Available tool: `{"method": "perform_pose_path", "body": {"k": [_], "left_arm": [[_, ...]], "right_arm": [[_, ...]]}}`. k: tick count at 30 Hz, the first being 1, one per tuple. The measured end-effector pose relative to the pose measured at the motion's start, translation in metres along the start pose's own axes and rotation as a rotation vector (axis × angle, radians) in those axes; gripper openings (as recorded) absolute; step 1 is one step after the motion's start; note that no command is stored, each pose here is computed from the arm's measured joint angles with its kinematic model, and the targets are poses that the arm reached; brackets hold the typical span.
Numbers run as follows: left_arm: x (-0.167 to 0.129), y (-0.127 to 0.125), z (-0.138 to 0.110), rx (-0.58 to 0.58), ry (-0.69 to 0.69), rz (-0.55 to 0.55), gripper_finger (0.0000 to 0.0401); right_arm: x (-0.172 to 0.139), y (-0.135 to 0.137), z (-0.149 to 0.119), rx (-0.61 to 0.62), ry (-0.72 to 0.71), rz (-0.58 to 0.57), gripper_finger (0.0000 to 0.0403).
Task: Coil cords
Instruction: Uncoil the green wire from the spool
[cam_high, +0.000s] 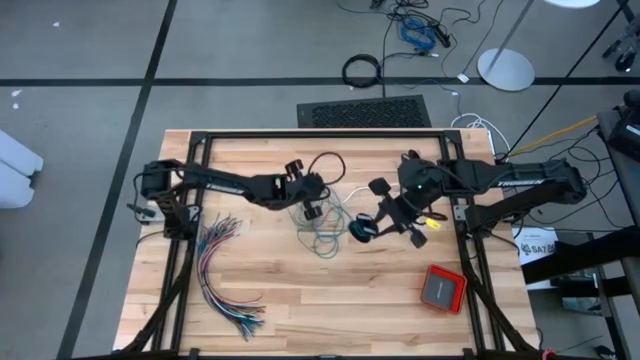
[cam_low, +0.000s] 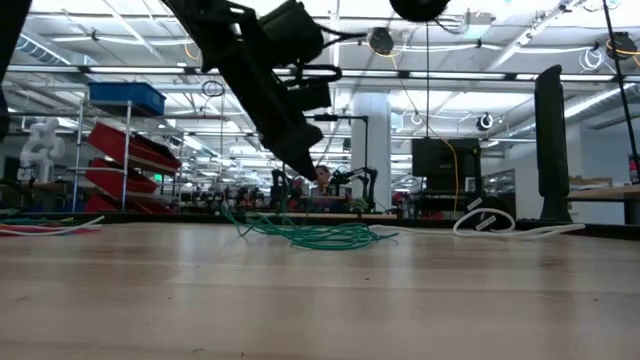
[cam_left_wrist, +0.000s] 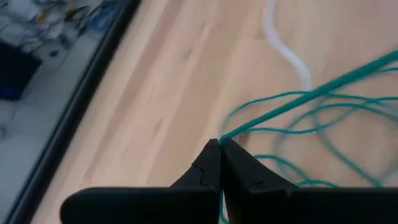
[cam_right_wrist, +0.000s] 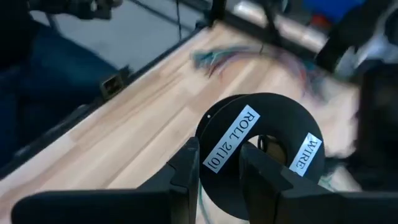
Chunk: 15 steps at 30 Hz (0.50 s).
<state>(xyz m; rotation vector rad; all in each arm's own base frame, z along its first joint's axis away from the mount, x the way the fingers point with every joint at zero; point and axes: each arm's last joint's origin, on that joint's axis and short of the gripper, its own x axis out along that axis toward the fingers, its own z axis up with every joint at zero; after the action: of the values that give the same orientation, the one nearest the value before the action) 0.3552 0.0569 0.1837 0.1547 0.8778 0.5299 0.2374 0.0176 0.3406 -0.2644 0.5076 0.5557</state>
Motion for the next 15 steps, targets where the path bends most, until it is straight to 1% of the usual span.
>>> {"method": "perform_pose_path", "body": {"k": [4,6,9,13,15], "left_arm": [[0.002,0.007,0.004,-0.034,-0.031,-0.01,0.0021],[-0.001,0.006,0.011,-0.025,-0.097,-0.038,0.0039],[-0.006,0.0,0.016,-0.01,-0.153,-0.078,0.0072],[-0.008,-0.005,0.016,0.02,-0.151,-0.088,0.0127],[-0.01,-0.008,0.014,0.031,-0.142,-0.114,0.0157]], "right_arm": [[0.0,0.003,-0.007,0.064,0.098,-0.039,0.0078],[0.0,0.002,-0.01,0.08,0.138,-0.079,0.0078],[0.0,0.002,-0.011,0.082,0.15,-0.091,0.0078],[0.0,0.002,-0.01,0.066,0.142,-0.087,0.0078],[0.0,0.001,-0.01,0.064,0.145,-0.092,0.0078]]}}
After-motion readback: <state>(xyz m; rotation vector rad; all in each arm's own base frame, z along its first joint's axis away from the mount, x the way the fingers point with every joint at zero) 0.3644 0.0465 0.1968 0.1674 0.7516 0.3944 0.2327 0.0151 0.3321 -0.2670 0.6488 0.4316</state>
